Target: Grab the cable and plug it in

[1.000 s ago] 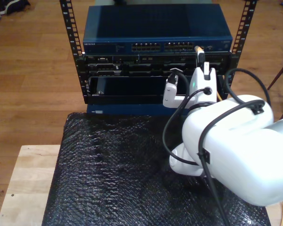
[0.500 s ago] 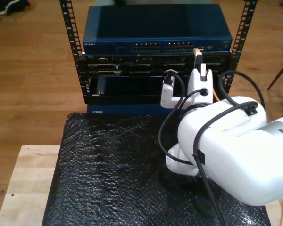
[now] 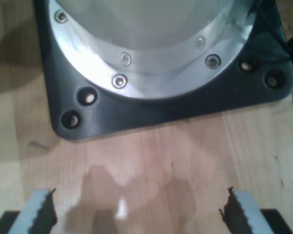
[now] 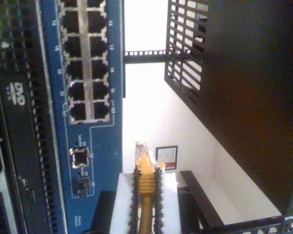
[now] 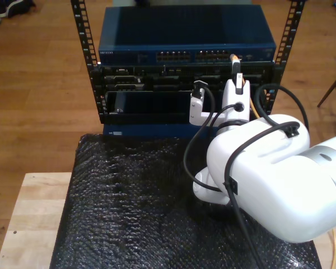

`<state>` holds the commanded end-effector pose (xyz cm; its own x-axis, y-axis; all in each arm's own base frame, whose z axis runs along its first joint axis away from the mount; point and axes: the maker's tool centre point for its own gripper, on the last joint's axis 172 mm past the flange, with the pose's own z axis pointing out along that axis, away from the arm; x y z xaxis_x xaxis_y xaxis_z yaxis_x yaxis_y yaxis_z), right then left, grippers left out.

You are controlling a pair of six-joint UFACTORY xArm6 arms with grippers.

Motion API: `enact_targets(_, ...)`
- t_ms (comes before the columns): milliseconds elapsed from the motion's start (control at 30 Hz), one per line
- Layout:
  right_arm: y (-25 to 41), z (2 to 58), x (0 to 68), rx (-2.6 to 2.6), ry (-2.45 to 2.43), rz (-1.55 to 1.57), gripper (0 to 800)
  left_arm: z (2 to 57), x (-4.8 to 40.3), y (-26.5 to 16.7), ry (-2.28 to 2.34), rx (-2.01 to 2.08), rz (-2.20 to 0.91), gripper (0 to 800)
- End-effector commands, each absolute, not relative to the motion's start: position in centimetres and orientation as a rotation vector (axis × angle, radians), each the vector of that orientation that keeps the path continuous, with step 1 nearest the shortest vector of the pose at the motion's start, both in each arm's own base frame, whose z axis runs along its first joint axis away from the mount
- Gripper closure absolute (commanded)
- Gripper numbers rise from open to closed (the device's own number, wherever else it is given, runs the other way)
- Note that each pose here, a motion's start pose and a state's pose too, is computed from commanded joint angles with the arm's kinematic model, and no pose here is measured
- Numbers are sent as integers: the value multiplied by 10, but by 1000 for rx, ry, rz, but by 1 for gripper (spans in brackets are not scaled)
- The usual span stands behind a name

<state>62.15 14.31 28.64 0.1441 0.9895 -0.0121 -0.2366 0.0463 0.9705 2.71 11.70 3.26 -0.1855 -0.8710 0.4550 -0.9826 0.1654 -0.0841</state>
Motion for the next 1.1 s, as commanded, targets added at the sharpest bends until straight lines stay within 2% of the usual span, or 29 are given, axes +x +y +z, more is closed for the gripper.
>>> enact_targets(1100, 149, 277, 641, 1139, 987, 1199, 800, 33, 27, 117, -2148, 1774, 524, 0)
